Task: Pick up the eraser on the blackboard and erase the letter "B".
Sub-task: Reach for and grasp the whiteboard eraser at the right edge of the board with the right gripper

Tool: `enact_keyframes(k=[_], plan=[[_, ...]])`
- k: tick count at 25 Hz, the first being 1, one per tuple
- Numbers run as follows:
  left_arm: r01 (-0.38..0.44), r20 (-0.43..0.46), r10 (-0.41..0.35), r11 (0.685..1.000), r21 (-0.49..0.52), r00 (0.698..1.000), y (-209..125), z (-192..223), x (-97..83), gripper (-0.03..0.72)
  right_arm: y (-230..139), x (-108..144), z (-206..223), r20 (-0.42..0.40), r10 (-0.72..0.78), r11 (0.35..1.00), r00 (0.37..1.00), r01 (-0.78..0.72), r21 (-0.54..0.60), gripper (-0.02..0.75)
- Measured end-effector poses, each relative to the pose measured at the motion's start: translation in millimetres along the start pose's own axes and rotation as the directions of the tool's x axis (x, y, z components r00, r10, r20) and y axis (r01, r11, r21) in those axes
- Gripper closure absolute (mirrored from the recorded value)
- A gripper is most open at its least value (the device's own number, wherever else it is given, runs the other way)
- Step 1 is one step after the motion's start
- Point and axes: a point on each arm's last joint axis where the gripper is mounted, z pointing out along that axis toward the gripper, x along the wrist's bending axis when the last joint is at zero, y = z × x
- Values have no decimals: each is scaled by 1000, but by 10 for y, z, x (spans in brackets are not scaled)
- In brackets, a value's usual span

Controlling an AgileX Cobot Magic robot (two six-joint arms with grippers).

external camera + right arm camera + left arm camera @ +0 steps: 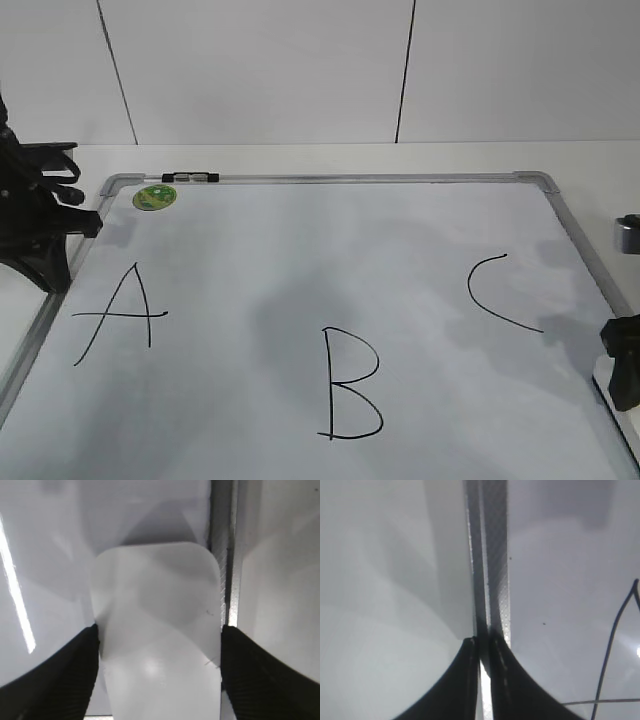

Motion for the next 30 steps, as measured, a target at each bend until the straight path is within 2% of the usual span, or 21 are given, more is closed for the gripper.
enact_keyframes(k=[4, 9, 16, 25, 30], plan=[[0, 0, 0, 1000, 0, 1000, 0, 0, 0, 666, 0, 0, 0, 0, 0, 1000, 1000, 0, 0, 139], [1, 2, -1, 1000, 0, 1000, 0, 0, -2, 666, 6, -2, 0, 2, -2, 1000, 1000, 2, -6, 75], [1, 2, -1, 1000, 0, 1000, 0, 0, -2, 666, 2, 0, 0, 0, 0, 1000, 1000, 0, -3, 72], [1, 2, -1, 1000, 0, 1000, 0, 0, -2, 666, -1, -2, 0, 2, -10, 1000, 1000, 10, 1, 146], [3, 4, -3, 1000, 0, 1000, 0, 0, -4, 666, -28, -4, -104, -1, -19, 998, 1000, 18, -53, 167]])
